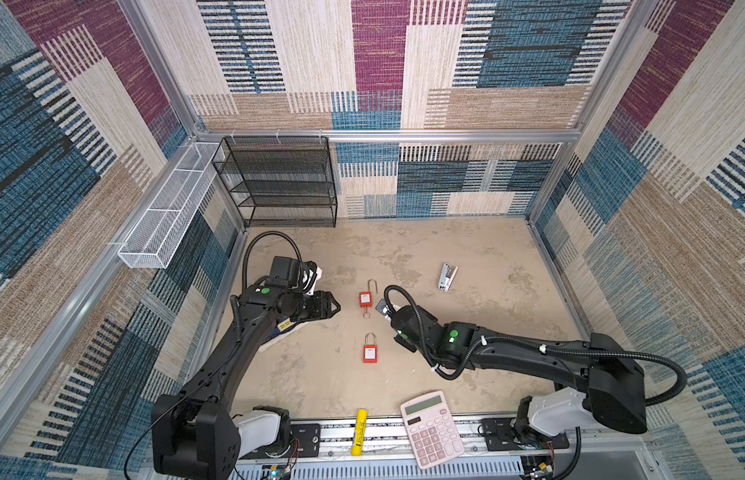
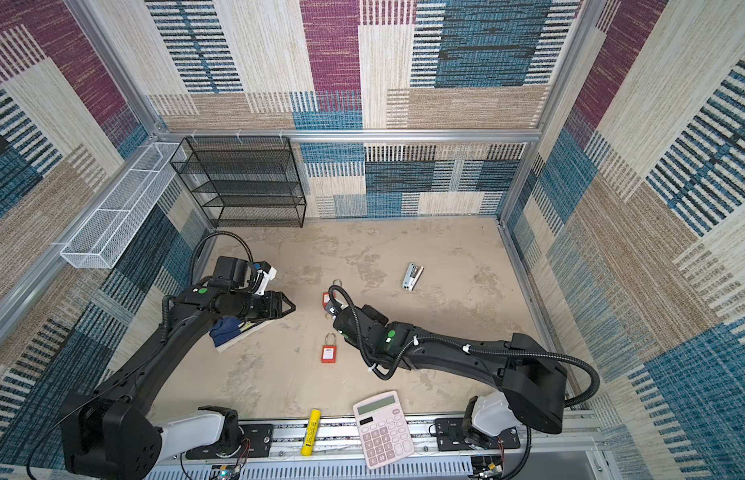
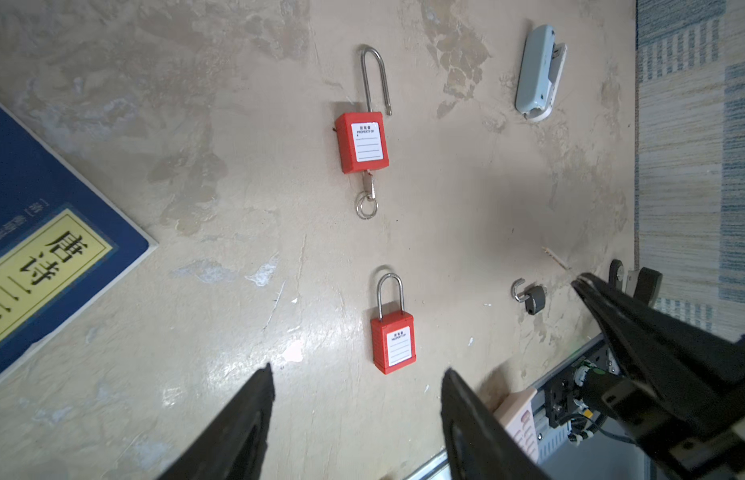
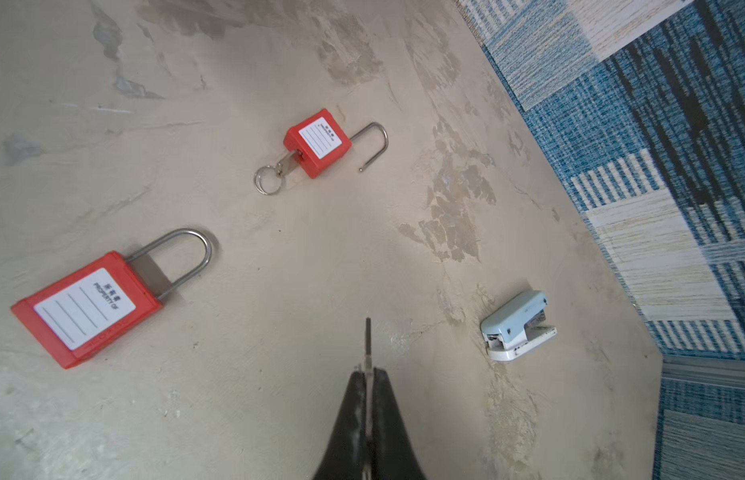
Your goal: Lock with the key
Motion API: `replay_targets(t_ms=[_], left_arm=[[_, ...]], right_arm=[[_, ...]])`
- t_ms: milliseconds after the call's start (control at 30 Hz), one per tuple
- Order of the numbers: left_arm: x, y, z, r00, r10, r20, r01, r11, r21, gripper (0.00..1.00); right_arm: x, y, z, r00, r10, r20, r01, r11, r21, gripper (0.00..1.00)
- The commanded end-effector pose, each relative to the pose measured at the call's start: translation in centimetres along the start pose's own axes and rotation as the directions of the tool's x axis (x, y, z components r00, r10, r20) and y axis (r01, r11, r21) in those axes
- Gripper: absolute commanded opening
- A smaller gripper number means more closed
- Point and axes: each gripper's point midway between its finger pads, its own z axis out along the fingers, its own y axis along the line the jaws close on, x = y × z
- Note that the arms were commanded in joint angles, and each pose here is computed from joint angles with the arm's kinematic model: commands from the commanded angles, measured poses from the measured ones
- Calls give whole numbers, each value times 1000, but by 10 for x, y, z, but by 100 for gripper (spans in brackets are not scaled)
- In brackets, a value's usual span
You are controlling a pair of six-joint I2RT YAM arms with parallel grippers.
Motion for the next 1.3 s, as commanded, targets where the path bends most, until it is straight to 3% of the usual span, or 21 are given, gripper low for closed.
replay_targets(t_ms=[0,200,433,733,1267], left_arm=[[4,-2,-3,1000,-17,-6,17,1000,23,66],[5,1,-3,1000,-15,-2,15,1000,26,66],[1,1,-3,1000,-22,-2,22,999,39,66],[1,4,-5,1000,-25,-6,25,999,35,66],[0,6,-6,1000,-20,-3,20,999,30,66]], right_arm=[[-2,0,0,998,-65,15,63,993,95,0],[5,39,7,987,-160,-15,159,987,-14,0],[4,79,2,989,-148,25,150,966,-209,0],[12,93,16,979,-205,-10,197,954,-226,0],[12,85,33,968,-246,-58,237,963,-125,0]])
